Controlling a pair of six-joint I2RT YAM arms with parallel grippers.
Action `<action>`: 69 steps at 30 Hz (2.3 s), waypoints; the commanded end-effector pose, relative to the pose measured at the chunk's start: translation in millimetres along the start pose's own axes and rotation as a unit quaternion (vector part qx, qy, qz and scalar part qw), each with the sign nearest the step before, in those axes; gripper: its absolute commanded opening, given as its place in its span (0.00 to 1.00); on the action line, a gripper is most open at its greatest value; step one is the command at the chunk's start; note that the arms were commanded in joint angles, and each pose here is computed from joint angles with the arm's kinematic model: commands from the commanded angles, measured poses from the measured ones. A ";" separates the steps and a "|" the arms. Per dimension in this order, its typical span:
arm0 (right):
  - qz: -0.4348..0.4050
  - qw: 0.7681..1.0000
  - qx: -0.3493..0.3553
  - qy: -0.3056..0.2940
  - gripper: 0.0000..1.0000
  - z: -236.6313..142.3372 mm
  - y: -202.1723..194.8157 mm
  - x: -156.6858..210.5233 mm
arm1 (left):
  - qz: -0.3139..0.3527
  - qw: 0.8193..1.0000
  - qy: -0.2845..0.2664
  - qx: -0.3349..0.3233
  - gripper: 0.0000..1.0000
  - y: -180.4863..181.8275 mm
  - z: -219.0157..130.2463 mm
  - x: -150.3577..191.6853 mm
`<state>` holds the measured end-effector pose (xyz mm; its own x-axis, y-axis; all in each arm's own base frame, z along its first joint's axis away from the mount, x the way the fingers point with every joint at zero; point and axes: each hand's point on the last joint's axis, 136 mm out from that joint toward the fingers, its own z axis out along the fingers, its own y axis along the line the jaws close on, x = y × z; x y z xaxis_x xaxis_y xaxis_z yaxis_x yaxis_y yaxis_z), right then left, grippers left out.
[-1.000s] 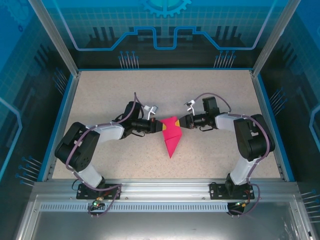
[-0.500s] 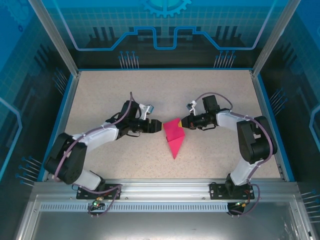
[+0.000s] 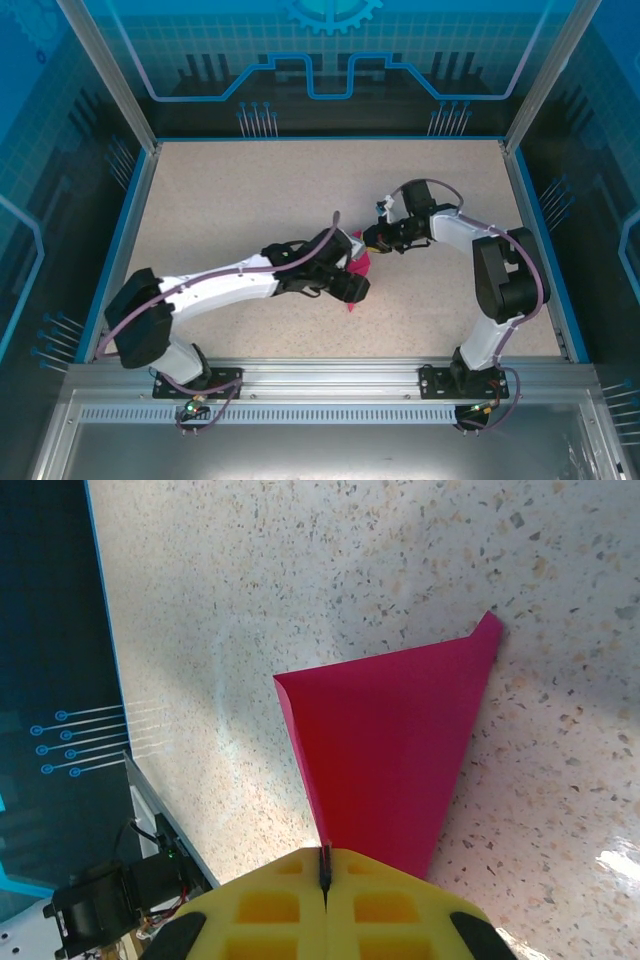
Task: Fold a paper plane with a square sheet of paper (fold left side to right side)
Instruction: Fold the wing for the fifth time at the center of the table.
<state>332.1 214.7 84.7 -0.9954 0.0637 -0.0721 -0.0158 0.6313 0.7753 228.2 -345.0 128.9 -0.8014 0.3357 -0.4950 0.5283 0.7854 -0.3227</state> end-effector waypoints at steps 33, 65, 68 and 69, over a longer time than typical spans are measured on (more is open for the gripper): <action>0.057 0.997 0.041 0.036 0.00 25.1 -14.5 13.5 | -0.031 0.956 0.106 -0.271 0.24 32.4 76.1 39.9; -0.006 0.995 0.042 -0.093 0.46 -42.5 -0.5 -16.6 | -0.106 0.979 0.089 -0.150 0.07 25.1 83.0 37.4; -0.012 0.991 0.044 -0.127 0.61 -63.5 -3.1 -16.7 | -0.121 0.983 0.078 -0.114 0.07 22.9 78.9 31.2; -0.012 0.990 0.046 -0.134 0.65 -68.6 -5.3 -15.4 | -0.127 0.984 0.074 -0.098 0.07 22.0 78.1 29.4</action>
<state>343.0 174.9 124.4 -0.9501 0.2128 -0.2282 -0.0225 0.6827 0.7304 236.0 -343.3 26.3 -0.9345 0.2265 -0.2746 0.2632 0.9591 -0.1044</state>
